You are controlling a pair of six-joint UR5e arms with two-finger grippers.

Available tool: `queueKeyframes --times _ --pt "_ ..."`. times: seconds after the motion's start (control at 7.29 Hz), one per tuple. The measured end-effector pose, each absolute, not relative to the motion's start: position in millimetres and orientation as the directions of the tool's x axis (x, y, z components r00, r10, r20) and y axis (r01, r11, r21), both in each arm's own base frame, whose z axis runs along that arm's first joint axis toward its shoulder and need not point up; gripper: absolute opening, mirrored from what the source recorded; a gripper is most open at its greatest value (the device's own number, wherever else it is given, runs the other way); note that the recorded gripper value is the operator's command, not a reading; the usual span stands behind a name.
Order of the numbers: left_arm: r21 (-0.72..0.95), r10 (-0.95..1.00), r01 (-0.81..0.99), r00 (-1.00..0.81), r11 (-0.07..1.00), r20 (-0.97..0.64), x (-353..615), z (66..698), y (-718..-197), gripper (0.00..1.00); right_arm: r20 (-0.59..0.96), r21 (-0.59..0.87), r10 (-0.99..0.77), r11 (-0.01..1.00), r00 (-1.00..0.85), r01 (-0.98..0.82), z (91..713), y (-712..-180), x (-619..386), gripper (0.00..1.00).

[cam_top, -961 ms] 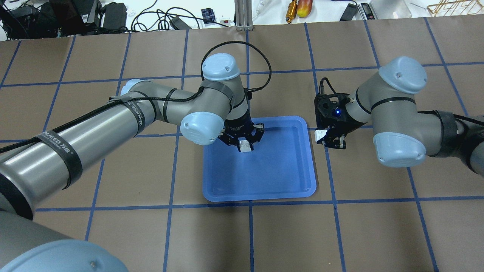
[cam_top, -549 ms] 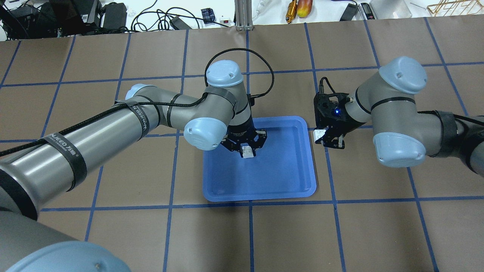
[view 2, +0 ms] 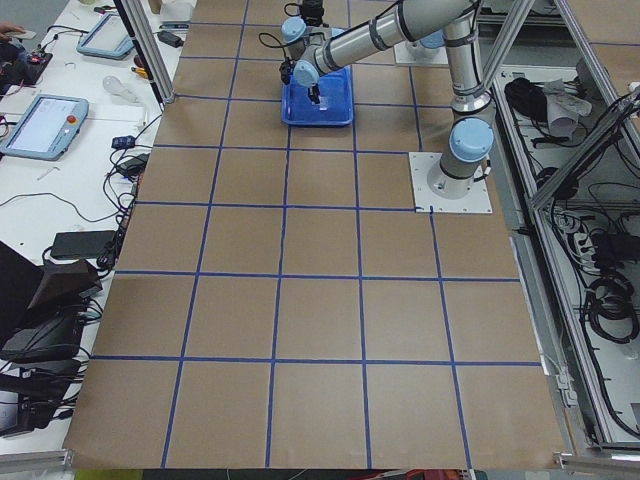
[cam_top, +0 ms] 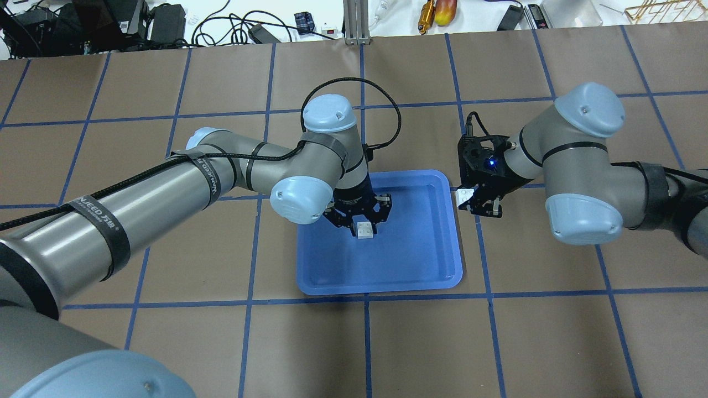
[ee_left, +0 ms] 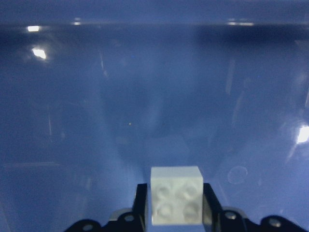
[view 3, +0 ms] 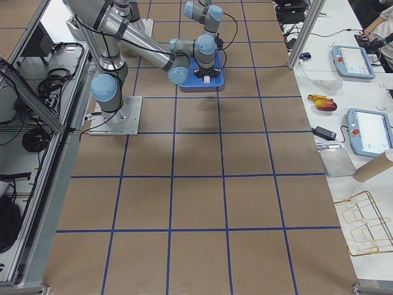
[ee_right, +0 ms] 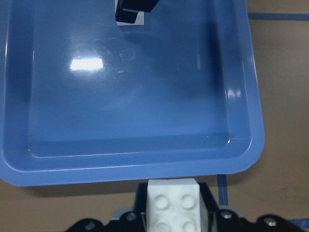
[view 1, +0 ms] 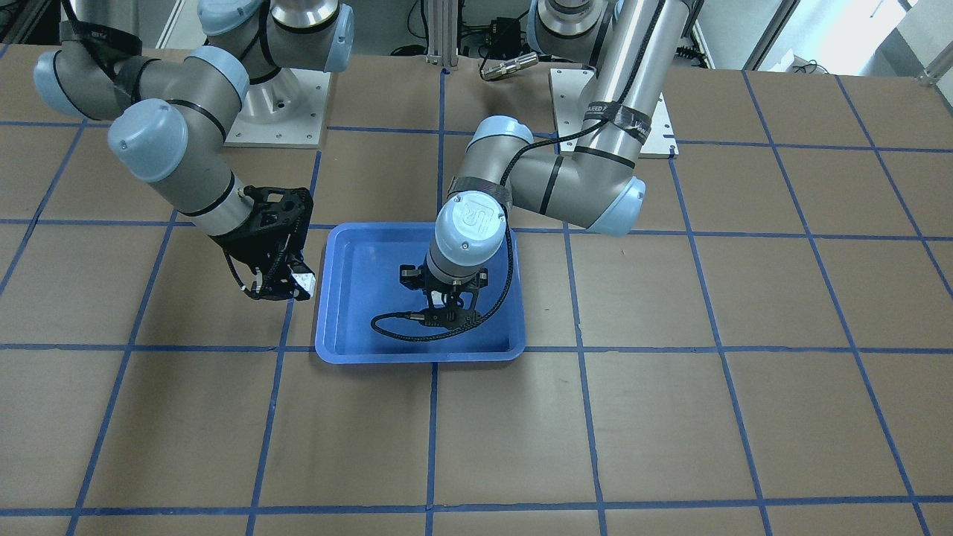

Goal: Assemble white blocks and place on blue tray

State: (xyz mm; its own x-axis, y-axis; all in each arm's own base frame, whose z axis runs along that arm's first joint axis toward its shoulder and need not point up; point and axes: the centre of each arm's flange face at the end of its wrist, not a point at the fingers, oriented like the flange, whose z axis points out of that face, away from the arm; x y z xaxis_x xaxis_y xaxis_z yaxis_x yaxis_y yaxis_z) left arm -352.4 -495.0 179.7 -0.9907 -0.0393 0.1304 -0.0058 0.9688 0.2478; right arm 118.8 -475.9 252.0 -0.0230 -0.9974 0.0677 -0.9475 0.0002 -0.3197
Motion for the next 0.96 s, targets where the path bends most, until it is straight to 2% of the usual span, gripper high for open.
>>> queueKeyframes --times 0.14,0.27,0.82,0.96 --pt "0.248 -0.039 -0.005 -0.991 0.969 0.131 -354.0 180.3 -493.9 0.92 0.065 -0.322 -0.998 0.003 -0.025 -0.947 251.3 -476.6 121.6 0.00" --pt "0.240 -0.041 -0.008 -0.990 0.971 0.133 -355.3 185.8 -493.8 1.00 0.070 -0.324 -0.997 -0.010 -0.014 -0.946 249.9 -478.1 129.7 0.00" --pt "0.205 -0.098 -0.066 -0.984 0.976 0.146 -295.5 218.9 -527.5 0.99 0.105 -0.339 -0.993 0.022 -0.061 -0.941 222.4 -484.0 192.3 0.00" --pt "0.206 -0.110 -0.078 -0.982 0.975 0.153 -272.7 224.0 -537.2 0.88 0.111 -0.345 -0.992 0.020 -0.062 -0.938 215.9 -482.2 206.5 0.00"
